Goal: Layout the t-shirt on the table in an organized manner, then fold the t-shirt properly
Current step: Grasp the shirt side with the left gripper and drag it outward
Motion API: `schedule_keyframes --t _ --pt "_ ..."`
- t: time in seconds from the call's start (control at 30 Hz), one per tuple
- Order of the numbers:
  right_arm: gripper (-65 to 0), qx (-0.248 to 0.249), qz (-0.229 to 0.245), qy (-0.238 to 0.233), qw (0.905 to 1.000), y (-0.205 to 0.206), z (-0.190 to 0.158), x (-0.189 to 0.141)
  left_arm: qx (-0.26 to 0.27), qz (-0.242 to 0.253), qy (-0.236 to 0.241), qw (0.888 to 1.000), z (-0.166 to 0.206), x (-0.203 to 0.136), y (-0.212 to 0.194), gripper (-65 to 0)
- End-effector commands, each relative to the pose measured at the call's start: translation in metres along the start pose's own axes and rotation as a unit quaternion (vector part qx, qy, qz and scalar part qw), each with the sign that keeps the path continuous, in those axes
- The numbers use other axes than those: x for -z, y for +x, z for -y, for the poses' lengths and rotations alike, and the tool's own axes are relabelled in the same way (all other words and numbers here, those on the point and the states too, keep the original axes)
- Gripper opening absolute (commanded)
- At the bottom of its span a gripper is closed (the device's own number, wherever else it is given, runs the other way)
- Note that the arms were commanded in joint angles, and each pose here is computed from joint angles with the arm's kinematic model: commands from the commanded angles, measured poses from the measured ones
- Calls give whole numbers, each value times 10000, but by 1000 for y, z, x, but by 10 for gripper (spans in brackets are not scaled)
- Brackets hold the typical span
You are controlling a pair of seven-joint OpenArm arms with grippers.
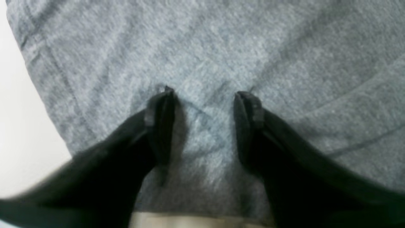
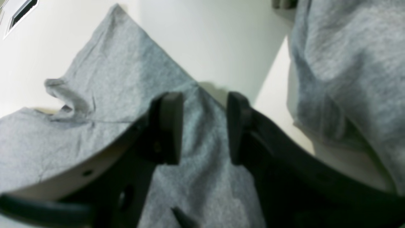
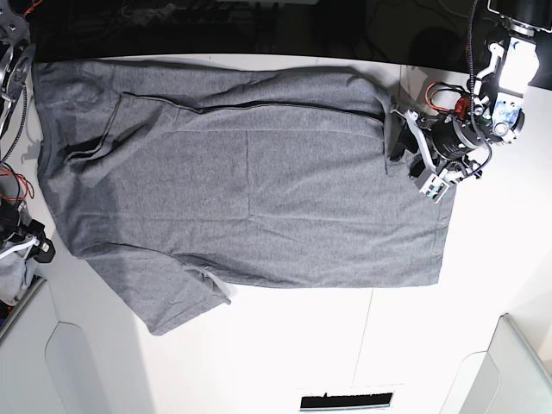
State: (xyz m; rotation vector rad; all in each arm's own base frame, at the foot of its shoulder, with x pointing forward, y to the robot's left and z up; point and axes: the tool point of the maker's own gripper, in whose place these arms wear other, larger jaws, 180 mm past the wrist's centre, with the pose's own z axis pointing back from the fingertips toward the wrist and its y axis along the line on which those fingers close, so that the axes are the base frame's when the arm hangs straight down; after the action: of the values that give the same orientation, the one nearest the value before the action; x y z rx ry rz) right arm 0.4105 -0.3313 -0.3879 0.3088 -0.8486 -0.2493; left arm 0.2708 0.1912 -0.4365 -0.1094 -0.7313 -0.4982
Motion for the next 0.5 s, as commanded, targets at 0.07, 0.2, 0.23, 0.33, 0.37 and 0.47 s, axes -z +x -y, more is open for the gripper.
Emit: schedule_keyframes --t 0.07,0.2,0.23,0.33,0.37,0.47 --pt "-418 -70 377 33 9993 31 0 -7 64 161 43 9998 -6 -3 11 -644" --pt "-418 -72 378 30 9993 31 0 -7 167 273 44 9995 -4 -7 23 -650" --pt "-418 -72 378 30 9993 31 0 -7 224 279 51 9993 -4 -9 27 -650" --pt "-418 -73 376 29 9993 31 0 -7 291 288 5 9992 -2 -19 34 -650" --pt "-418 -73 376 29 9993 31 0 -7 288 305 -44 9991 0 -22 36 -650" --pt "-418 -72 376 27 9993 31 0 -7 401 318 -130 9986 8 -35 35 -650"
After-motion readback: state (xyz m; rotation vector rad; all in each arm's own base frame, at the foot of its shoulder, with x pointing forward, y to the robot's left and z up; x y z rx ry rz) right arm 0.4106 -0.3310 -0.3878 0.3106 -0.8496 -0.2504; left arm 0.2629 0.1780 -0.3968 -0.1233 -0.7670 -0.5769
